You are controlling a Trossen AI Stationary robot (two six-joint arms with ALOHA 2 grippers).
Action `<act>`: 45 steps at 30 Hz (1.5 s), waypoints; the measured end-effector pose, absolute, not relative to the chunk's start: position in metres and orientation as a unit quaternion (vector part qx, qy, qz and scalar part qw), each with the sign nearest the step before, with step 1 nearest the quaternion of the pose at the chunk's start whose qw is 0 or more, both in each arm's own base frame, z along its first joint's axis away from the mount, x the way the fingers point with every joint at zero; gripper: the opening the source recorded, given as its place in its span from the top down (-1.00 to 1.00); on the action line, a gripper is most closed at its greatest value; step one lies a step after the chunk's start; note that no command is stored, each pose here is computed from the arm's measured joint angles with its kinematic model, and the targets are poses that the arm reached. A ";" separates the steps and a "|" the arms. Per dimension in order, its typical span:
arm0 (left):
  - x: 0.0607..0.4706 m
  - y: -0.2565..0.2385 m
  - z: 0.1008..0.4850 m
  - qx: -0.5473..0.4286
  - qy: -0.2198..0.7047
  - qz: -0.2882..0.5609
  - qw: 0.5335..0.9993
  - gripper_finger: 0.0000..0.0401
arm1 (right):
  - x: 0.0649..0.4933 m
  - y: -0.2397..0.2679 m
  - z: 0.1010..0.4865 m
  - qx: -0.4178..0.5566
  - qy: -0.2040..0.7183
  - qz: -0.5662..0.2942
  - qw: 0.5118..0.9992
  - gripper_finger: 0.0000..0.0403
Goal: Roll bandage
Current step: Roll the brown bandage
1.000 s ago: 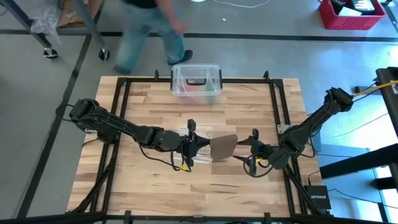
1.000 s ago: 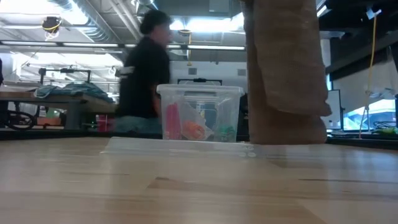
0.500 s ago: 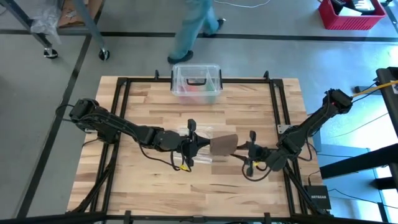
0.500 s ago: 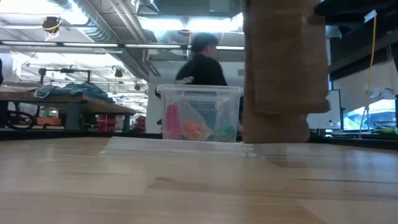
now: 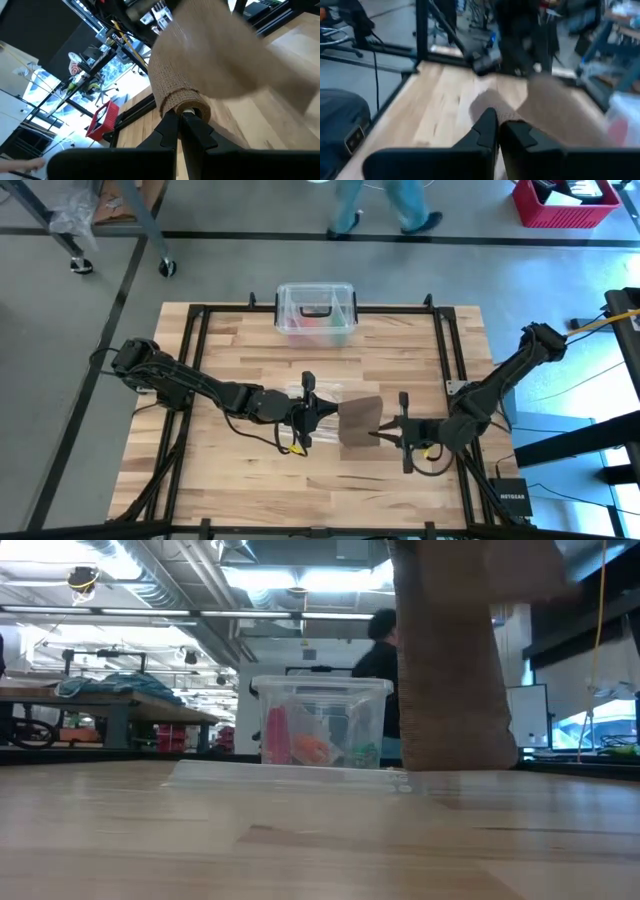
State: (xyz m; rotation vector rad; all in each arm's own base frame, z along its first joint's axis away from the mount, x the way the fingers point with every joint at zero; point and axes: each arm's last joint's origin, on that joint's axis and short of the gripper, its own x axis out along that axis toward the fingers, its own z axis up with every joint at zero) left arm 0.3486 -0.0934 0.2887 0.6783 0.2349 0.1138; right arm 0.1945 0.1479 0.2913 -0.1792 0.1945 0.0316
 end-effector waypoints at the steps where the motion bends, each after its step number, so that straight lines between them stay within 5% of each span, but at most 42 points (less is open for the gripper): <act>1: 0.349 -0.093 0.289 0.331 0.115 0.056 0.935 1.00 | 0.195 0.149 0.300 -0.095 0.090 0.017 0.991 0.91; 7: 0.349 -0.094 0.289 0.333 0.115 0.055 0.934 1.00 | 0.193 0.148 0.366 -0.125 0.043 0.041 0.990 0.97; 12: 0.349 -0.093 0.289 0.334 0.115 0.055 0.934 1.00 | 0.195 0.127 0.402 -0.178 0.062 -0.036 0.981 0.93; 20: 0.339 -0.104 0.292 0.379 0.129 0.024 0.916 1.00 | 0.211 0.075 0.405 -0.192 0.132 -0.190 0.954 0.90; 26: 0.311 -0.116 0.313 0.395 0.135 0.042 0.908 1.00 | 0.218 0.027 0.366 -0.157 0.275 -0.247 0.916 0.60; 36: 0.281 -0.118 0.347 0.287 0.071 -0.026 0.955 1.00 | 0.223 0.021 0.336 0.020 0.352 -0.056 0.934 -0.11; 45: 0.284 -0.119 0.349 0.263 0.043 -0.081 0.960 1.00 | 0.202 0.032 0.338 0.070 0.389 -0.019 0.918 -0.26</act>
